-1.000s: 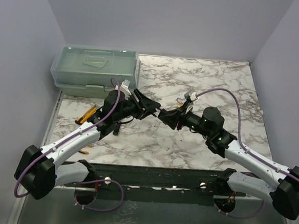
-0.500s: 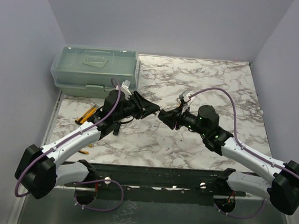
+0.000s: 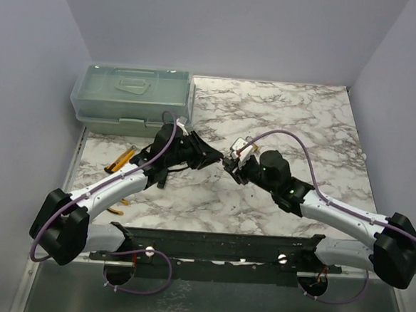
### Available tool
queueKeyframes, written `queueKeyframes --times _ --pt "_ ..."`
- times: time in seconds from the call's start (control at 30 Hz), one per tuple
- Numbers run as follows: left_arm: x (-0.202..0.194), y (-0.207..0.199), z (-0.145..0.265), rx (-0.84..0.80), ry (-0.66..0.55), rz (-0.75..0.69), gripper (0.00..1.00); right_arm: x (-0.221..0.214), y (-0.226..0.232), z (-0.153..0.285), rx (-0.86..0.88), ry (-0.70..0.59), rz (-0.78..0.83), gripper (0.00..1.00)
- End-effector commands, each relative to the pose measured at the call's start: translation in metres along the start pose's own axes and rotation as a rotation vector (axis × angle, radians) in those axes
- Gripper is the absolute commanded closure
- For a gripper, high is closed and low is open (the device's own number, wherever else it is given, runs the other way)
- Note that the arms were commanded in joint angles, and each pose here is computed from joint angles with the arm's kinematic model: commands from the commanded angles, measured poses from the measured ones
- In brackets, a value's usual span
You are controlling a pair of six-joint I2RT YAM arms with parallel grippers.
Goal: Unlock with the key
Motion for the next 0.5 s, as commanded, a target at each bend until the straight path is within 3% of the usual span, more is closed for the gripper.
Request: queueKeyframes --times 0.0,0.47 --pt "-0.005 -0.018 -0.004 -0.039 0.063 -0.028 0.72 0.004 -0.013 -0.006 -0.101 0.031 0.141 1.0" --pt "0.005 0.031 -0.032 0.082 0.074 -0.092 0.65 -0.039 -0.019 -0.029 -0.184 0.181 0.216 1.0"
Point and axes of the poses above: each gripper's point midway between its finger pads, its own z axis back along the fingers, its own y axis along the line the jaws close on, x = y × z, the point moved 4 cm from there along z, back along the fingers, and after that the axes turned 7 degrees about z, right-handed, at the moved point
